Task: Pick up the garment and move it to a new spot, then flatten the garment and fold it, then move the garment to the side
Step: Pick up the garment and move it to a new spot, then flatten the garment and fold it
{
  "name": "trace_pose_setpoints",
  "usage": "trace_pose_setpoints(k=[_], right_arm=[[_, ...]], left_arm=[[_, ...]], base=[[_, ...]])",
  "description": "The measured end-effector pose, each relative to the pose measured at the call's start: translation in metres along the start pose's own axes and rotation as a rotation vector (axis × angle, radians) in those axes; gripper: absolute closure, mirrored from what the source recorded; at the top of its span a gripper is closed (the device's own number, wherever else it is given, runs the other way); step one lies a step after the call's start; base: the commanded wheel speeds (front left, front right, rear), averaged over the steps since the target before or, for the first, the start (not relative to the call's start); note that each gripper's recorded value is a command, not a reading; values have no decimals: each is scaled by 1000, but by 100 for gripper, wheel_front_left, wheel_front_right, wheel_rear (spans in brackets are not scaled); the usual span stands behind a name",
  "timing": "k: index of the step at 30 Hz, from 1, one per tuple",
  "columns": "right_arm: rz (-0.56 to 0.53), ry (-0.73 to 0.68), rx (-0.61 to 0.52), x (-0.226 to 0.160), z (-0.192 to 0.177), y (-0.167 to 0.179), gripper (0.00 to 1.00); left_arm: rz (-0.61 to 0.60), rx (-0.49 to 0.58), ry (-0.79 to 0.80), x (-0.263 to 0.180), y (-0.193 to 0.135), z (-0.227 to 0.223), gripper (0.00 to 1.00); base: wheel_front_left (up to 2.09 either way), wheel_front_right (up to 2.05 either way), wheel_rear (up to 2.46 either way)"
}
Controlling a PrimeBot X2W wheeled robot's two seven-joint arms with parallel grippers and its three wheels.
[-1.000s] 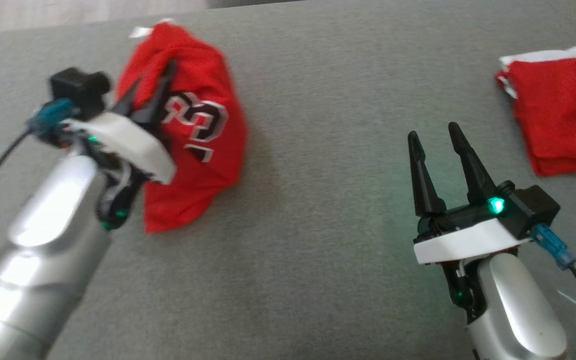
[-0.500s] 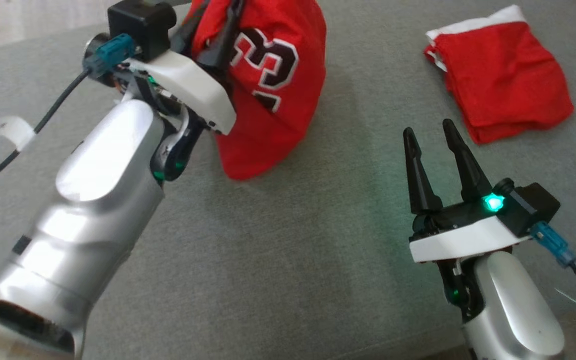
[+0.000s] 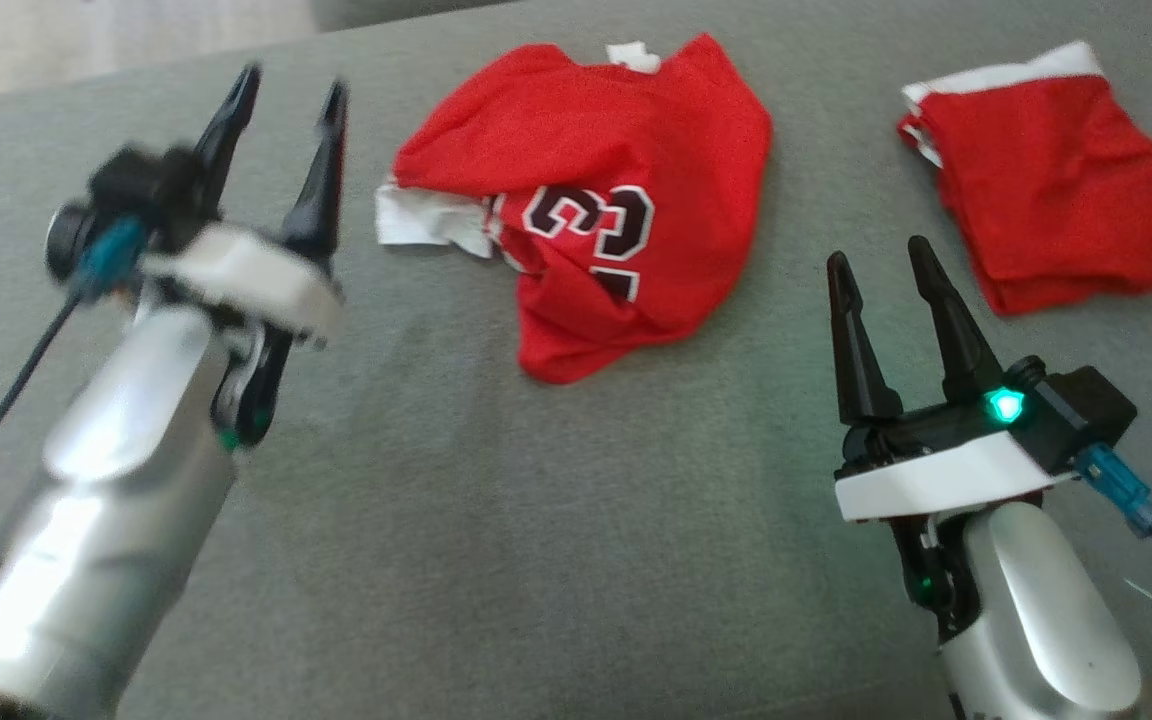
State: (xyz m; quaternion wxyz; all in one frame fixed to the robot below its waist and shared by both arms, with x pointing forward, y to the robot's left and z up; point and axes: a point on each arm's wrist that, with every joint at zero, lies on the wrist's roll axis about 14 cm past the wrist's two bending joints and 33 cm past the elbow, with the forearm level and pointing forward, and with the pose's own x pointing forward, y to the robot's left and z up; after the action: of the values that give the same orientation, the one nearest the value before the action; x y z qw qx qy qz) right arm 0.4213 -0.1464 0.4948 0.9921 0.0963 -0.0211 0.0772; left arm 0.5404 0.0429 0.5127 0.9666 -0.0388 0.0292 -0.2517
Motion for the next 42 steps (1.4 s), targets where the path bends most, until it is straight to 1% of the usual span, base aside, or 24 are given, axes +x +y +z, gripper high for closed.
trace_pose_setpoints(k=[4,8,13,15,17,23,30,36,38,42], right_arm=[[33,-7,-9,4,2,11,0],[55,-9,-10,5,2,19,0],[71,31,-4,-5,-10,28,0],[79,35,-3,-7,-12,31,0],[86,35,-2,-7,-11,33,0],[102,43,-7,-6,-14,39,0],[130,102,-34,-3,-34,46,0],[153,204,-40,17,-61,51,0],[138,263,-38,22,-74,47,0],[107,369,7,26,-99,41,0]], left_arm=[[81,-25,-11,-35,24,-7,0],[153,-33,-57,-74,32,-3,0],[242,-62,-51,-128,29,-23,0],[273,-96,-55,-144,24,-28,0],[296,-109,-69,-155,21,-29,0],[306,-112,-124,-161,18,-17,0],[322,-114,-149,-165,23,-13,0],[350,-120,-147,-172,29,-18,0],[357,-121,-139,-174,30,-21,0],[369,-125,-129,-177,32,-26,0]], base=[[0,0,0],[0,0,0],[0,0,0],[0,0,0],[0,0,0],[0,0,0],[0,0,0],[0,0,0],[0,0,0],[0,0,0]])
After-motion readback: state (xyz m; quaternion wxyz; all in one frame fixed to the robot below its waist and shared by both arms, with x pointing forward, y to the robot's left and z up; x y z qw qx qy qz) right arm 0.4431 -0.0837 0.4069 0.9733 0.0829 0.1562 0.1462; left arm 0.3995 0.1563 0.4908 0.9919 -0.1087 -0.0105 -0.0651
